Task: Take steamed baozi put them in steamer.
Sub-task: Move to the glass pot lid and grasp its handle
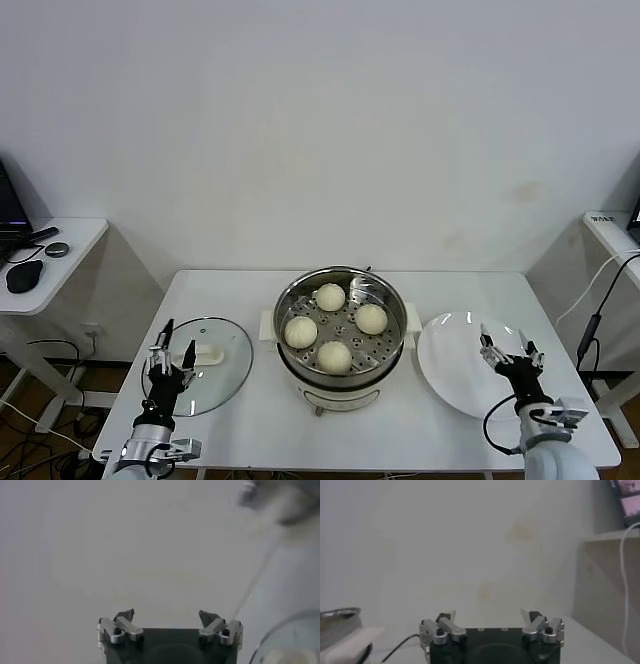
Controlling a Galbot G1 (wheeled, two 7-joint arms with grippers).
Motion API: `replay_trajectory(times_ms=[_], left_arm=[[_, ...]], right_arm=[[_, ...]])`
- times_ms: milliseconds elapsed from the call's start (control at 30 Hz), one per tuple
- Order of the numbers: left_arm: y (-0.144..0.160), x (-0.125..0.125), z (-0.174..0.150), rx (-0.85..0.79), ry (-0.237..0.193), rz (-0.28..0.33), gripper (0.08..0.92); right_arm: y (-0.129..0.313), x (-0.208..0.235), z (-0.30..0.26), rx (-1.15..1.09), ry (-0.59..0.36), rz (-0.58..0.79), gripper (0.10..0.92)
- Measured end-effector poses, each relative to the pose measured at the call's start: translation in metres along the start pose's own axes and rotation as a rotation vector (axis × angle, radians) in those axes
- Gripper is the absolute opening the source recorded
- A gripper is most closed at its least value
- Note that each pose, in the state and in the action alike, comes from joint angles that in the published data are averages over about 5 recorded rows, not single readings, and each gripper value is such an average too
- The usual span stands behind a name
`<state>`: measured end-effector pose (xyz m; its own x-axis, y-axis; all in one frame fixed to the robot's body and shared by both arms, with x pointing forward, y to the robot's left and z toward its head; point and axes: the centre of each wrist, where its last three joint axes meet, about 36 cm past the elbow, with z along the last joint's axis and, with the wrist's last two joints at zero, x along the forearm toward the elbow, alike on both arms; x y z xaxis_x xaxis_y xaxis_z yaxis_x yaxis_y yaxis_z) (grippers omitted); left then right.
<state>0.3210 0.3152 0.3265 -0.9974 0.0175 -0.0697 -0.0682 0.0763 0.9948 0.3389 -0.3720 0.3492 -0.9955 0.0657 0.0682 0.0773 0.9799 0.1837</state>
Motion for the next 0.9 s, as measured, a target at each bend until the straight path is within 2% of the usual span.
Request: replay_trajectory(times_ms=[200,533,700,900], left_arm=[[-0.021,0.003,0.015,-0.154,-0.012,0.06,0.823],[-0.037,0.001,0.013,-0.171,0.048,0.134,0.823],[-0.046,-0.004,0.01,-0.151,0.072,0.151,0.823],[-0.056,-0.013,0.01,-0.152,0.084,0.143,0.823]], right_arm=[[0.005,0.008,0.008,-0.013,0.009,0.011,0.823],[0.008,0.013,0.018,-0.015,0.022,0.032,0.823],[0.009,0.013,0.021,-0.02,0.027,0.038,0.823],[0.008,0.012,0.023,-0.021,0.028,0.046,0.823]])
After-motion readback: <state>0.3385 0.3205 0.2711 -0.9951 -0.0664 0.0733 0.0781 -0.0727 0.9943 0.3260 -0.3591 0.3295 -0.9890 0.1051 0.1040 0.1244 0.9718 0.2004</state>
